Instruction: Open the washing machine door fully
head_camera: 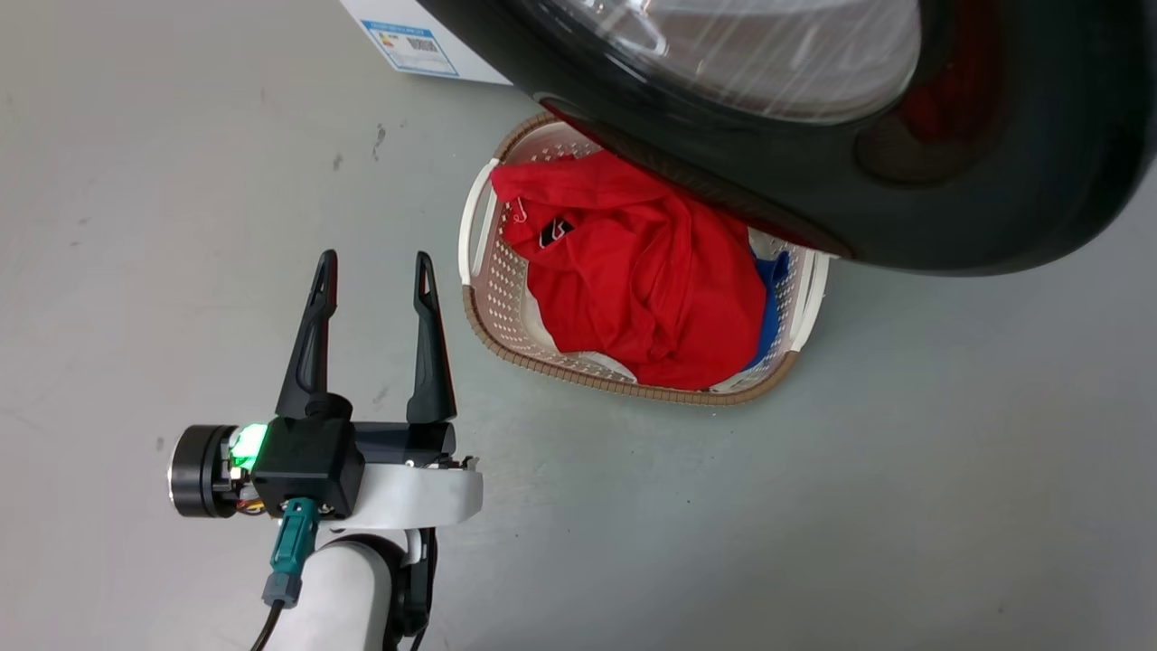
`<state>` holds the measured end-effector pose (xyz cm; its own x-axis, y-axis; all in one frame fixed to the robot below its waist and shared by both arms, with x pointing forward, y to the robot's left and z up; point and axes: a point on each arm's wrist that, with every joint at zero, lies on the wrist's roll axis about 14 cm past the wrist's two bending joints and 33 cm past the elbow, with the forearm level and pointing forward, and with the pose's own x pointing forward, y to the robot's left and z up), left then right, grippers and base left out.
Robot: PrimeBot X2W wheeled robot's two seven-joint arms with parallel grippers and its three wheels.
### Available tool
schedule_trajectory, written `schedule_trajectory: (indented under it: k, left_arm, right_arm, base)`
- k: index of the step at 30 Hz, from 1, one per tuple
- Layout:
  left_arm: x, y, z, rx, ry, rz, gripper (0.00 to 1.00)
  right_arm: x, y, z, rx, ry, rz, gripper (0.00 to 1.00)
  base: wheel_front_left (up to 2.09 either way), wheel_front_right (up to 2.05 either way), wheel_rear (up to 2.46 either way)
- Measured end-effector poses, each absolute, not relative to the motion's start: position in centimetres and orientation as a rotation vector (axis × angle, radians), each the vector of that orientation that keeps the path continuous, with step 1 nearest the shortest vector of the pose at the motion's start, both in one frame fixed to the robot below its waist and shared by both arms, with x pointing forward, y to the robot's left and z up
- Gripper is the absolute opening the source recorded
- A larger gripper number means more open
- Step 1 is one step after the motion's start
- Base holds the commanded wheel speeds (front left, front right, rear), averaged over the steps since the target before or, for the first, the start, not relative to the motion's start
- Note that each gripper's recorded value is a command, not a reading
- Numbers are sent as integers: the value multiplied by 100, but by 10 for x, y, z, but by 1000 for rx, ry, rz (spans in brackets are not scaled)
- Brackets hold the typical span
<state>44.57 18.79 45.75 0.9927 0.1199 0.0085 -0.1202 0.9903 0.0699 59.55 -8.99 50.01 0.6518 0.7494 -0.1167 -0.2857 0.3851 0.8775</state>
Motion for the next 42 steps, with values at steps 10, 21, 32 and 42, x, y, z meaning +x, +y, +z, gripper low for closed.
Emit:
schedule_trajectory:
  k: [10, 21, 32, 42]
  left_arm:
    - [438, 187, 465, 67, -15, 116, 100]
    - [423, 191, 480, 74, -38, 125, 100]
    - [407, 191, 493, 81, -64, 123, 100]
    - [391, 190, 501, 79, -76, 119, 100]
  right_arm:
    - [545, -78, 500, 998, 592, 760, 0]
    - [495, -54, 507, 1041, 628, 826, 0]
    - [433, -17, 513, 1105, 707, 920, 0]
    - [389, 16, 516, 1157, 777, 990, 0]
  base:
    - [0, 0, 0]
    - [0, 0, 0]
    - [0, 0, 0]
    - [0, 0, 0]
